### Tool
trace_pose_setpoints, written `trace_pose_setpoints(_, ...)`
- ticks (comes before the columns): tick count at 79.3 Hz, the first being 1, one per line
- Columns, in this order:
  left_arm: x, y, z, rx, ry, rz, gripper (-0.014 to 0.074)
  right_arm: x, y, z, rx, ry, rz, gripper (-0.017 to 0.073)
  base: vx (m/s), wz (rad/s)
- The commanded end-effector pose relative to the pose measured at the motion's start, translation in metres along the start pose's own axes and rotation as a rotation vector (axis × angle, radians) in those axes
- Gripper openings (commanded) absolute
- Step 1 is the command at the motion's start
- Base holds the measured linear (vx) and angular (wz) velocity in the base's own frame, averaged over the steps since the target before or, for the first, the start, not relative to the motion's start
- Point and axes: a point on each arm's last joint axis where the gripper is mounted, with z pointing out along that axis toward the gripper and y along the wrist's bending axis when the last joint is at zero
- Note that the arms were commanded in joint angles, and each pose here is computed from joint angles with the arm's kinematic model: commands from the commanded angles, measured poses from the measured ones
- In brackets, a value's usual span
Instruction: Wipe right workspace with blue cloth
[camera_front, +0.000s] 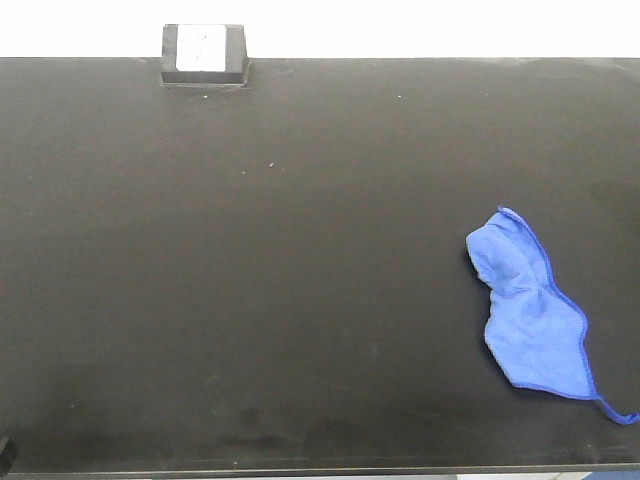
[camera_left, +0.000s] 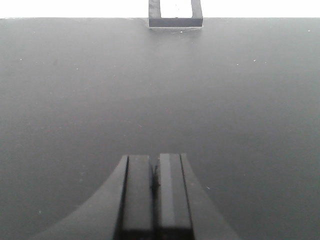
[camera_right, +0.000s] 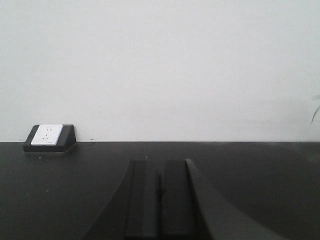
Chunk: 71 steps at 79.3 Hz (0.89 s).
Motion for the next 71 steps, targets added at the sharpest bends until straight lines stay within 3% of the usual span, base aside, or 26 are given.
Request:
trace_pose_setpoints(1,-0.016,-0.002,-0.004,0.017,-0.119,0.000,-0.0006,0.018,-0.005,0.006,0.033,-0.068,0.046,-0.0005,0.00,0.00)
trace_pose_setpoints(14,-0.016,-0.002,-0.004,0.018,-0.118,-0.001,-0.0006,0.067,-0.011,0.014,0.063,0.103,0.108,-0.0005,0.00,0.00)
trace_pose_setpoints(22,-0.016,-0.002,-0.004,0.018,-0.119,0.000,-0.0006,0.070,-0.012,0.014,0.074,0.132,0.078,-0.0005,0.00,0.00)
trace_pose_setpoints(71,-0.016,-0.002,-0.004,0.018,-0.119,0.000,-0.0006,0.070,-0.012,0.013,0.074,0.139,0.077,-0.0005,0.00,0.00)
